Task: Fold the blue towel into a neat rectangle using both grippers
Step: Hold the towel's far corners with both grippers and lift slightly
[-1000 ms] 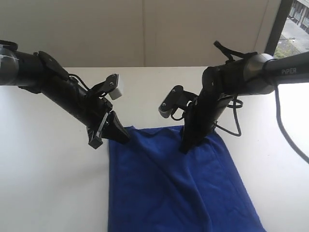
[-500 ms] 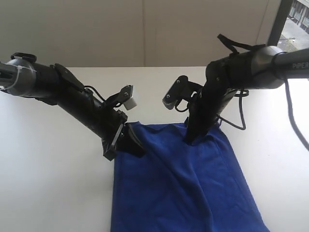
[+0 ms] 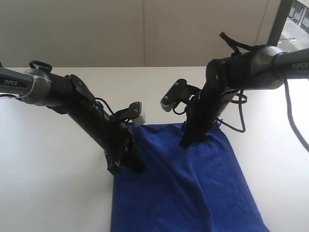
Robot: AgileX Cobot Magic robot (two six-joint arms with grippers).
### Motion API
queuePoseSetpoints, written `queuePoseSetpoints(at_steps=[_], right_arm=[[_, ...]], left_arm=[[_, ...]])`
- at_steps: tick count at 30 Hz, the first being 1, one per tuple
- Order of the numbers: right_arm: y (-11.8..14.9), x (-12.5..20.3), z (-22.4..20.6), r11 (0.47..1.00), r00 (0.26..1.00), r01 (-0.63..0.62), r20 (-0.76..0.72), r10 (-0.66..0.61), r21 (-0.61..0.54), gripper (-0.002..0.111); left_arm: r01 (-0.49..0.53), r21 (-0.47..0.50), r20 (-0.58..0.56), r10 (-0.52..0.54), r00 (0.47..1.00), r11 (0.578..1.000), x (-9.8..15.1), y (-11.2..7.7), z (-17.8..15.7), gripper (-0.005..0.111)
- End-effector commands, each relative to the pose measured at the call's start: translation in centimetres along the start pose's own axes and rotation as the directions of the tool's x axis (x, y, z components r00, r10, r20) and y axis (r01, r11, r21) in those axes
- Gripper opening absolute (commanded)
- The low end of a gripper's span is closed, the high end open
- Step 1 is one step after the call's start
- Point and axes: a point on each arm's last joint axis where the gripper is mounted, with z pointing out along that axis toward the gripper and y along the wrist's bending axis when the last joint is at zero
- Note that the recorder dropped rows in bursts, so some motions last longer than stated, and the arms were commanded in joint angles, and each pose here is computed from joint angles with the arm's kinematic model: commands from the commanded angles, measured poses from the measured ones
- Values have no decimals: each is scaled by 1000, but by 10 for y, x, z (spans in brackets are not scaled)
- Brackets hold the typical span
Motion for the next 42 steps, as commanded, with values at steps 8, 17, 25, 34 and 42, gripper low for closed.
queuePoseSetpoints(at_steps=[8,17,25,34,42], right_arm=[[0,6,19,1000,1000,-1,-25,0,-17,33],[-3,6,18,999,999,39,-30,-39,15,32],[-10,0,10,995,998,53,34,-56,82,32],[-13,-1,12,992,998,40,51,-47,117,32],[-13,0,20,991,997,50,48,-56,123,24]], left_arm=[[3,-4,-22,-3,1000,1000,1,0,0,0],[3,-5,-39,-3,999,1000,3,0,0,0],[1,-5,-43,-1,999,1000,4,0,0,0],[1,-5,-43,-1,999,1000,4,0,0,0],[1,-5,-43,-1,999,1000,4,0,0,0]])
